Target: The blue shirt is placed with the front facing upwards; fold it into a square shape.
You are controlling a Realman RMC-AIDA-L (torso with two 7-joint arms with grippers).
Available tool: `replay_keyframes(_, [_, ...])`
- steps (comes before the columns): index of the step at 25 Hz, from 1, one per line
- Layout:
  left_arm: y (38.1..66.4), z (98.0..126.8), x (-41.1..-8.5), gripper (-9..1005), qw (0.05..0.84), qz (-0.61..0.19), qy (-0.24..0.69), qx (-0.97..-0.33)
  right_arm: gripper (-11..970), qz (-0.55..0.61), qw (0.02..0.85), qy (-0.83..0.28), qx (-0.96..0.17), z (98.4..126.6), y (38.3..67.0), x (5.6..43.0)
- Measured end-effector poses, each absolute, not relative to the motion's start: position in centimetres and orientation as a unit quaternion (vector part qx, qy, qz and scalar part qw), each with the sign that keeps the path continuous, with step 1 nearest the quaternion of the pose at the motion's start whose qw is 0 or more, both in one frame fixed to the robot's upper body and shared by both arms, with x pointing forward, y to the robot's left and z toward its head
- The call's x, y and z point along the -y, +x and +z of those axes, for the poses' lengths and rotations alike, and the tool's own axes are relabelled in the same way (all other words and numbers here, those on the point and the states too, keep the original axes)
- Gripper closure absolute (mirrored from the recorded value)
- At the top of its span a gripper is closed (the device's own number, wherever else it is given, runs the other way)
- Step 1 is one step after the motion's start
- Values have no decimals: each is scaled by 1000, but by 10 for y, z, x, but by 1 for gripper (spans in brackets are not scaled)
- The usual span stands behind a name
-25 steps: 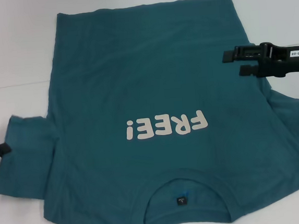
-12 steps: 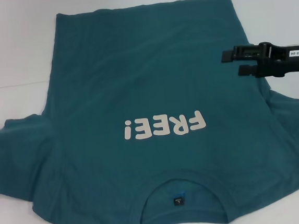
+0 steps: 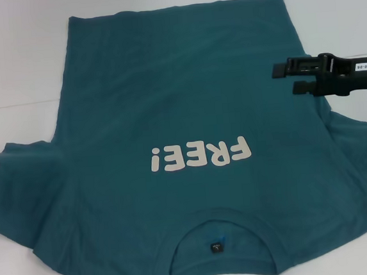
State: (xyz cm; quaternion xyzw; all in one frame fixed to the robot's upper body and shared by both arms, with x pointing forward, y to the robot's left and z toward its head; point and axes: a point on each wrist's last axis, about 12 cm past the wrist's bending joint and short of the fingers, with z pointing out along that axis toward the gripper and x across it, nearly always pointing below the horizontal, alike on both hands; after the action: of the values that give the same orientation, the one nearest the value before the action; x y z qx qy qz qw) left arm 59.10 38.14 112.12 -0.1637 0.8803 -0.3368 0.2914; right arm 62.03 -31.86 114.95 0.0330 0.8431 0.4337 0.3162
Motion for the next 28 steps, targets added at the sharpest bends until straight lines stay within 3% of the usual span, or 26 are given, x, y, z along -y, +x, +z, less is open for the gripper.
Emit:
replay_keyframes(11, [596,1154,-353,997,258,-367,-105,-887,63,434,317,32,-843,1150,621,317])
replay_keyframes(28, [631,1134,-281,996,238,-361,-95,-897,64,435,316,35,-842,1145,619,317])
